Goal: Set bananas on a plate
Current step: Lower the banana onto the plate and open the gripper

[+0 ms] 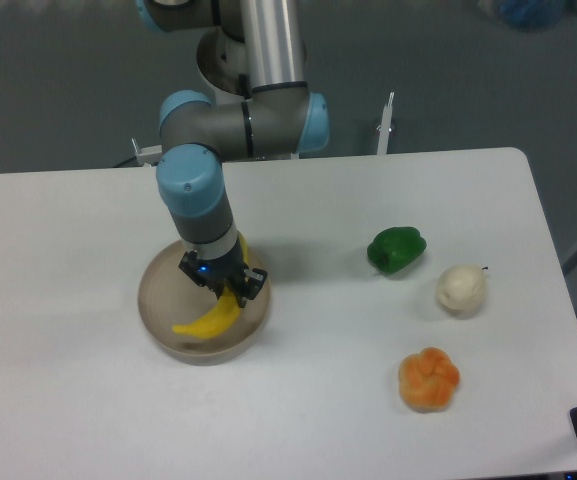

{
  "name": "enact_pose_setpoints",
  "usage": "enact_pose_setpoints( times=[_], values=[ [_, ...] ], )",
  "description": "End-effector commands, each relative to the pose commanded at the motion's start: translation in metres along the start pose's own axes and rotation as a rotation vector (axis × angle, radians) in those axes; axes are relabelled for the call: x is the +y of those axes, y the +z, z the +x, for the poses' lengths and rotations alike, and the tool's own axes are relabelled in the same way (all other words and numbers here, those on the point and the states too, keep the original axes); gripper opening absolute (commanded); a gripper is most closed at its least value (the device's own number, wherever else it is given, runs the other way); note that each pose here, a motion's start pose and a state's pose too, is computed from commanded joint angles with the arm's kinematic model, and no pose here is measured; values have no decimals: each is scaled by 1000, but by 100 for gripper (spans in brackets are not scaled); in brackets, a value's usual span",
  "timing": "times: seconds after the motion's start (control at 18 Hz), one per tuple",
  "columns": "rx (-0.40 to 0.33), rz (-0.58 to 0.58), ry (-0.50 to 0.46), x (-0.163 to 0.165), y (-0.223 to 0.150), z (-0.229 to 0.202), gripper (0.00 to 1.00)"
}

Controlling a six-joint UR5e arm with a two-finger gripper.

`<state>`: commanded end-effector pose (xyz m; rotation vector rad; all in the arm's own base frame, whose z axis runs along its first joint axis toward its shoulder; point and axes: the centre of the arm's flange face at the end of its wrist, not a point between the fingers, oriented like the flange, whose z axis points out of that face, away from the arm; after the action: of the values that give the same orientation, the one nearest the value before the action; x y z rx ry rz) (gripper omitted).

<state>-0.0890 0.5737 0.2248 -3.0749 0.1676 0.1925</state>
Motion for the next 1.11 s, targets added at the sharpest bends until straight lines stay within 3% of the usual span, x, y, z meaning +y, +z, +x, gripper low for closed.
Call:
enact_pose_setpoints(
  times=[0.78,1.11],
  values=[
    [13,-38,-13,-1,23,1,31],
    [10,-36,-13,-2,22,0,38]
  ],
)
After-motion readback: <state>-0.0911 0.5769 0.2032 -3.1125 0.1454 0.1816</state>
